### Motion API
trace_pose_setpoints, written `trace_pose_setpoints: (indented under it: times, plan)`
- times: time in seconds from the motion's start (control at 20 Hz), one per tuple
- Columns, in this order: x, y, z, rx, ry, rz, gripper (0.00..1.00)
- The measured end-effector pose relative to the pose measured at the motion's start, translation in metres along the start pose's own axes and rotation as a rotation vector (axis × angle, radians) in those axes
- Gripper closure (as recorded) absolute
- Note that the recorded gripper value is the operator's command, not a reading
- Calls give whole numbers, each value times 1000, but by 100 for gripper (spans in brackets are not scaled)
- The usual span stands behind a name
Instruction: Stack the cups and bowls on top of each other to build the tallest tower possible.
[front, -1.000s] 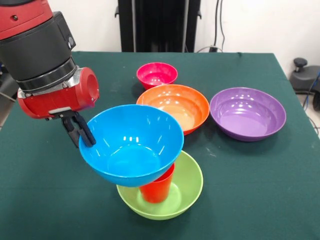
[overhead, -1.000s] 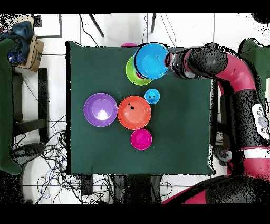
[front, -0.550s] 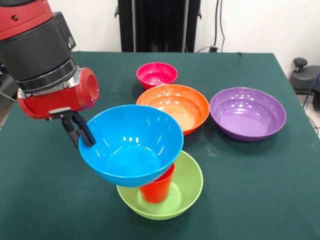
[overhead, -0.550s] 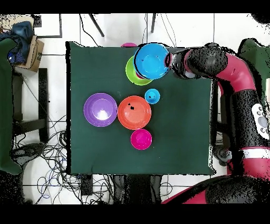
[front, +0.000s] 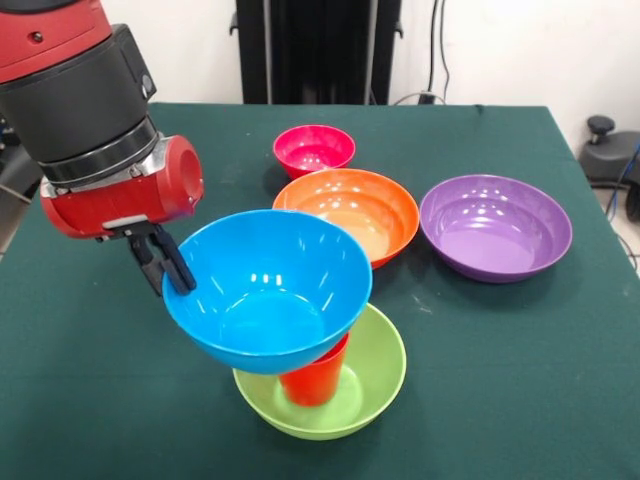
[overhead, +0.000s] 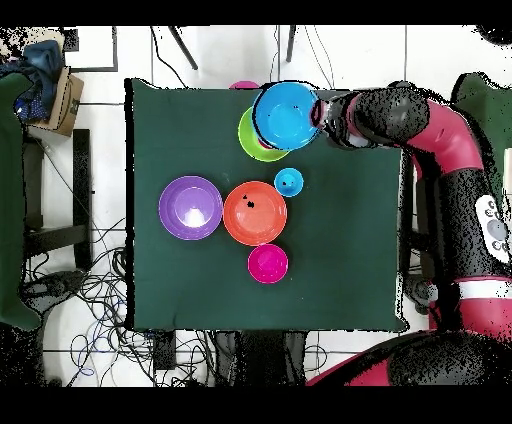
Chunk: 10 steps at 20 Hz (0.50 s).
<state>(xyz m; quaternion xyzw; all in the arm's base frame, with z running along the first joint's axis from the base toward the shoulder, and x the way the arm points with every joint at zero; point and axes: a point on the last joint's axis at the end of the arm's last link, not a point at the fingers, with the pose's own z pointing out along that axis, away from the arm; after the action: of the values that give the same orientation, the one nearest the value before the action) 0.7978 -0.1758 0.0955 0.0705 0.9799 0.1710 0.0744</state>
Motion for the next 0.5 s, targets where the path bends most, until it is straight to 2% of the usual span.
trace_pose_setpoints:
  times: [0.5]
  plan:
    - [-1,13,5,-2,6,-16,100]
